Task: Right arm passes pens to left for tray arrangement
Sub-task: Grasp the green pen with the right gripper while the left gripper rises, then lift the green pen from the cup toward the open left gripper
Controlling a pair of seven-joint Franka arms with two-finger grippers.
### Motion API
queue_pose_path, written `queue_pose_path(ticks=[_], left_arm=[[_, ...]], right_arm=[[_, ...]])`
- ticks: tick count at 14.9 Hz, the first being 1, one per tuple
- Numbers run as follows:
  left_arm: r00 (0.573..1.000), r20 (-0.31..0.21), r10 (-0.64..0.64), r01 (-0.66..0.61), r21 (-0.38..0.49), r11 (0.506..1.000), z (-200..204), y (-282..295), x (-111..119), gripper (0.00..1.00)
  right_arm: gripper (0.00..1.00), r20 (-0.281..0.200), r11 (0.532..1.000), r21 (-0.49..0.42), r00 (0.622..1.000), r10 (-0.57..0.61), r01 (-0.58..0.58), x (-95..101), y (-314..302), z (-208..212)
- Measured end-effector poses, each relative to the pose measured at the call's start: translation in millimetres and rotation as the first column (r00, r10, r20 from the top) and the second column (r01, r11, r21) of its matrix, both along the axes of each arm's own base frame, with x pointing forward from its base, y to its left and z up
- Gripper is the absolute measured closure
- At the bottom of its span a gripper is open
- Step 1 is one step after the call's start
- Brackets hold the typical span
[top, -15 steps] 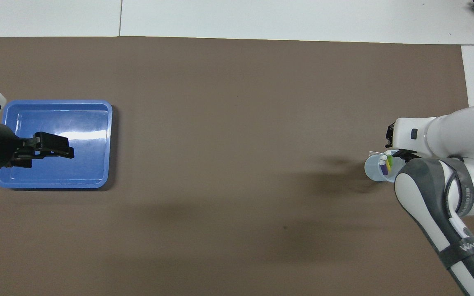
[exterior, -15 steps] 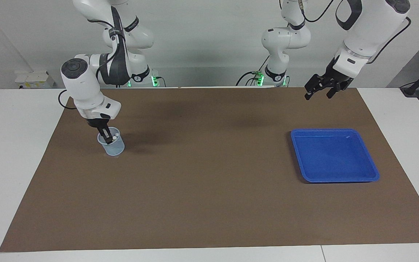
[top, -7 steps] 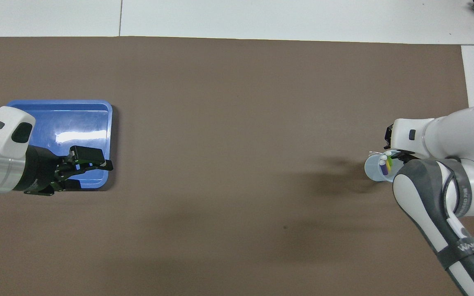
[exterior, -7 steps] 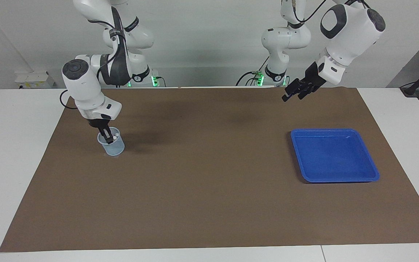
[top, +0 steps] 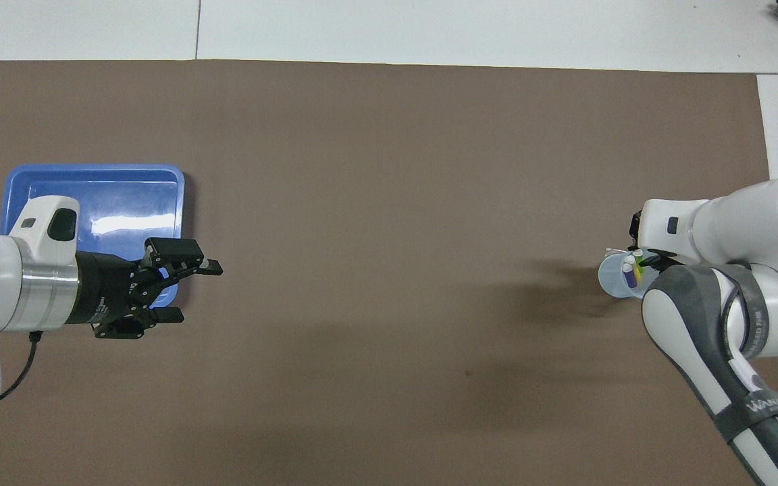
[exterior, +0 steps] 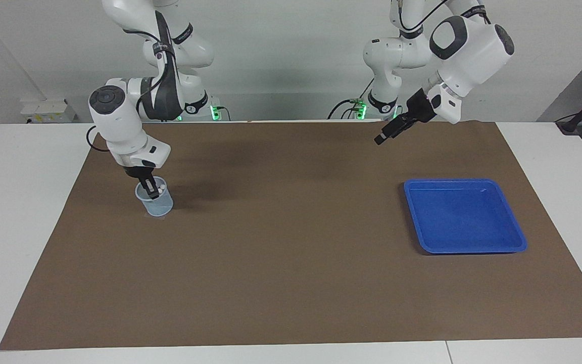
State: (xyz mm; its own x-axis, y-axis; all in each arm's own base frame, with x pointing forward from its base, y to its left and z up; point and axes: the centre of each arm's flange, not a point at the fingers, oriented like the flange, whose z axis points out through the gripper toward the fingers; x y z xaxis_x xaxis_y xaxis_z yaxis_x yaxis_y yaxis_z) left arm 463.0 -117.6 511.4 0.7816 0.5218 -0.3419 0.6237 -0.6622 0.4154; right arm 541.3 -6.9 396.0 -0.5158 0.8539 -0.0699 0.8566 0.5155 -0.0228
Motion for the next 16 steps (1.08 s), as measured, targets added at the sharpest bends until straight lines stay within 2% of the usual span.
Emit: queue_pose_path(ticks=[1, 6, 9, 13, 16], left_arm=[[1.0, -0.005, 0.012, -0.012, -0.008, 1.0, -5, -4, -1, 0.0], [0.999, -0.011, 0.037, -0.037, -0.006, 0.999, -10, -29, -7, 0.0], [0.99, -0.064, 0.125, -0.128, -0.043, 0.991, -8, -30, -6, 0.0], [0.946, -0.116, 0.302, -0.312, -0.081, 0.946, -6, -45, -4, 0.0], [0.902, -0.134, 0.411, -0.424, -0.093, 0.901, -6, -61, -5, 0.0]], right_arm=[[0.78, 0.001, 1.0, 0.0, 1.0, -0.003, 0.003, 0.0, 0, 1], [0.8, 0.008, 0.999, 0.001, 0.999, -0.044, 0.044, -0.2, -2, 3], [0.8, 0.002, 0.997, 0.0, 0.997, -0.081, 0.081, 0.3, -17, 9], [0.81, -0.018, 0.984, -0.005, 0.984, -0.179, 0.179, 2.1, -35, 26], [0.81, -0.019, 0.962, -0.012, 0.962, -0.274, 0.274, 6.0, -39, 66]])
